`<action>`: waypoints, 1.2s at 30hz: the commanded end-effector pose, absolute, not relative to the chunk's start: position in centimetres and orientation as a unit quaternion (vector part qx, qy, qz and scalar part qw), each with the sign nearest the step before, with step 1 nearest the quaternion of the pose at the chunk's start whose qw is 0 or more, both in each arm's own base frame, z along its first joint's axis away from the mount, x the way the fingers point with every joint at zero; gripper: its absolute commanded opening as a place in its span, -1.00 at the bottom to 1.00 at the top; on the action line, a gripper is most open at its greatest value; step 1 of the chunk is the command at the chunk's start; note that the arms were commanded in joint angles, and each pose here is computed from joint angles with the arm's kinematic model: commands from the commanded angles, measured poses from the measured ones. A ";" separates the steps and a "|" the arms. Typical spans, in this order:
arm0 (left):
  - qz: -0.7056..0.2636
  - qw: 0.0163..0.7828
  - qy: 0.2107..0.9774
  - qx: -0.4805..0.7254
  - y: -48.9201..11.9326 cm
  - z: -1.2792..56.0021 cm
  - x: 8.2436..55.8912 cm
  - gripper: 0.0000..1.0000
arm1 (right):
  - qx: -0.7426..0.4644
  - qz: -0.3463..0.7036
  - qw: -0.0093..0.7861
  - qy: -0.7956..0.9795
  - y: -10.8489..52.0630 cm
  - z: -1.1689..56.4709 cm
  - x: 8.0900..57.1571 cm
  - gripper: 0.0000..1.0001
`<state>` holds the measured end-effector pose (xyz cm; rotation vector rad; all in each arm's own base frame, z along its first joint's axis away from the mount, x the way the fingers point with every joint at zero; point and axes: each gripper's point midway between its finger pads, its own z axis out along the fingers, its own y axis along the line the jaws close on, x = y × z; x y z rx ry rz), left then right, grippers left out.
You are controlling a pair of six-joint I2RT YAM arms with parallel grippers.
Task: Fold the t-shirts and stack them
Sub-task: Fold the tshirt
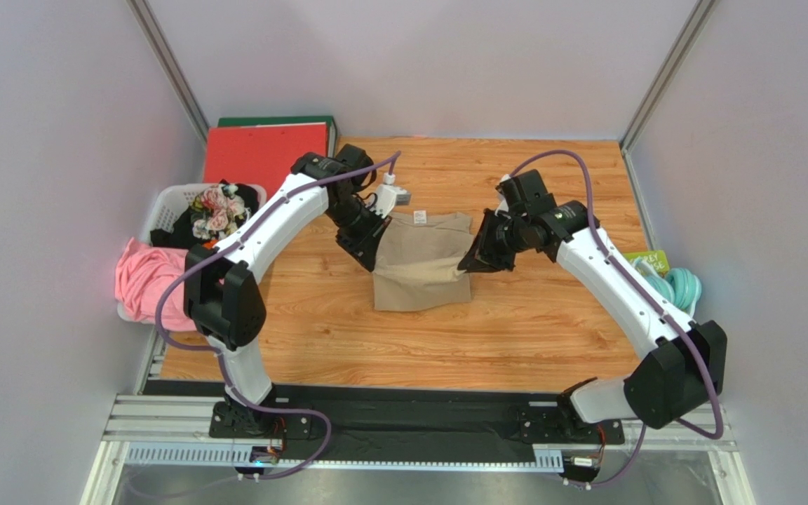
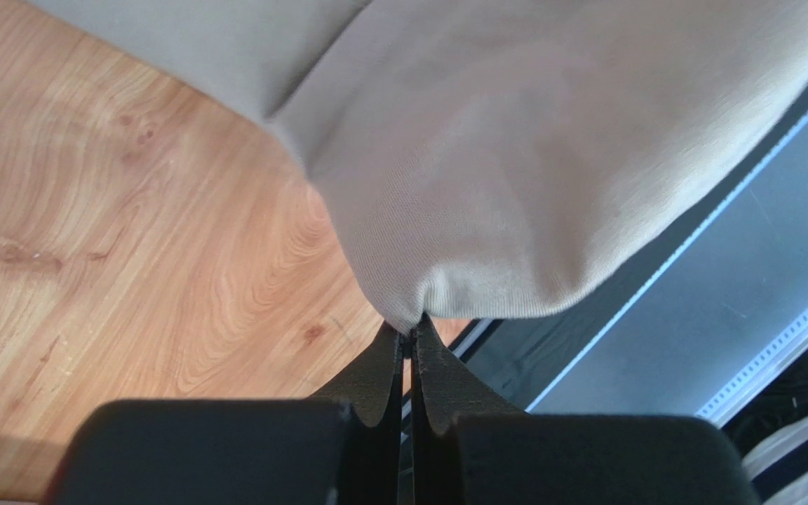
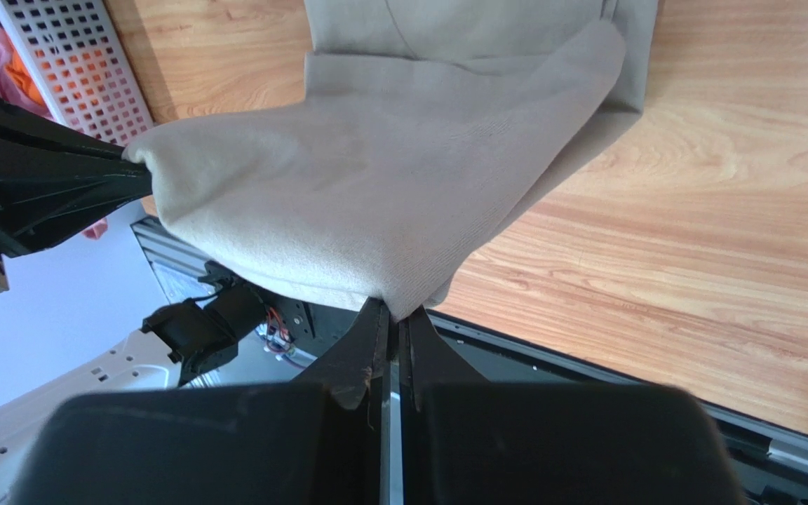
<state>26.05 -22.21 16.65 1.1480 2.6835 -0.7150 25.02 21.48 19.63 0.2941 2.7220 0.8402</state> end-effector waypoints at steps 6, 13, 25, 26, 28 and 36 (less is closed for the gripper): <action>-0.219 0.109 0.902 0.355 -22.3 17.5 30.3 -1.00 | 0.093 0.308 0.160 0.933 22.0 19.8 30.3 -1.00; -0.213 0.125 0.902 0.354 -23.1 18.1 32.4 -1.00 | 0.092 0.315 0.156 0.931 23.2 19.0 34.0 -1.00; -0.163 0.119 0.916 0.346 -22.7 14.4 37.0 -1.00 | 0.117 0.320 0.154 0.928 22.2 17.5 38.4 -1.00; -0.160 0.110 0.919 0.344 -22.7 13.5 37.4 -1.00 | 0.120 0.320 0.151 0.928 22.0 17.0 38.7 -1.00; -0.147 0.119 0.920 0.344 -22.4 13.6 38.5 -1.00 | 0.123 0.321 0.148 0.927 21.8 16.5 39.2 -1.00; -0.121 0.121 0.925 0.339 -21.6 12.3 40.9 -1.00 | 0.131 0.331 0.142 0.924 21.6 15.2 42.2 -1.00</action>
